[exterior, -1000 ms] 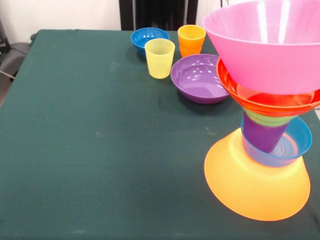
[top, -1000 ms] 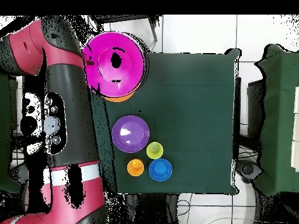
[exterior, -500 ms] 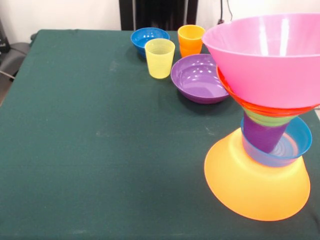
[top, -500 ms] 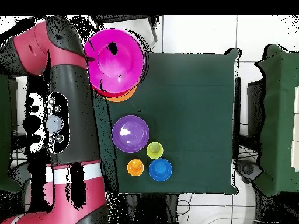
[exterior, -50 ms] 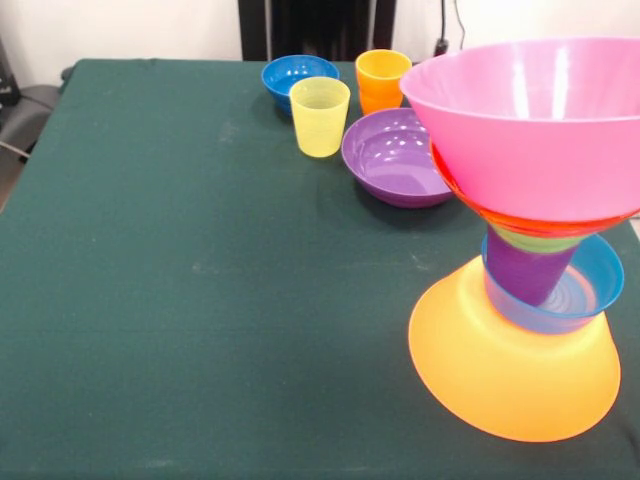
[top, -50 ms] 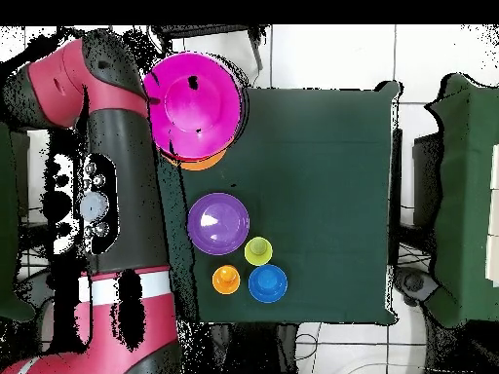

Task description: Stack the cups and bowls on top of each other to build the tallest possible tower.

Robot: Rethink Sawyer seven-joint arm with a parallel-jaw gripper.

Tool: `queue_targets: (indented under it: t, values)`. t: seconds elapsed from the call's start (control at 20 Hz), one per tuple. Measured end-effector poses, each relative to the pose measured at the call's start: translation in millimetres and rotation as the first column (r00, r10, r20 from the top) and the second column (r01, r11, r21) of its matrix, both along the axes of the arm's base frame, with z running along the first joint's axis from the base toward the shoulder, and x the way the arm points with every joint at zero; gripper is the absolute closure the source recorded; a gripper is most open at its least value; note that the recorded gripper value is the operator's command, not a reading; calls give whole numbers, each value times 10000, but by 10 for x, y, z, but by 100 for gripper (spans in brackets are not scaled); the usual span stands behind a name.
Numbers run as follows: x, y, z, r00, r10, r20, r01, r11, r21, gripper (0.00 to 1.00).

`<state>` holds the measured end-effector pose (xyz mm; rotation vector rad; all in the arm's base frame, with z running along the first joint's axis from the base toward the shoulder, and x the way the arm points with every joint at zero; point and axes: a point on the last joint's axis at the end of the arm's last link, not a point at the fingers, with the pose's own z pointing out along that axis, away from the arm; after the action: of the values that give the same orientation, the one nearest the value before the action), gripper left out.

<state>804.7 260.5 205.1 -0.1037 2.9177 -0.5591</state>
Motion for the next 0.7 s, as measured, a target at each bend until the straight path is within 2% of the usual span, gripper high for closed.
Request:
queue_targets:
  t: [0.7]
  values:
    - [-92,-24,-140,9994,-49,-349,47,10000,-45,100]
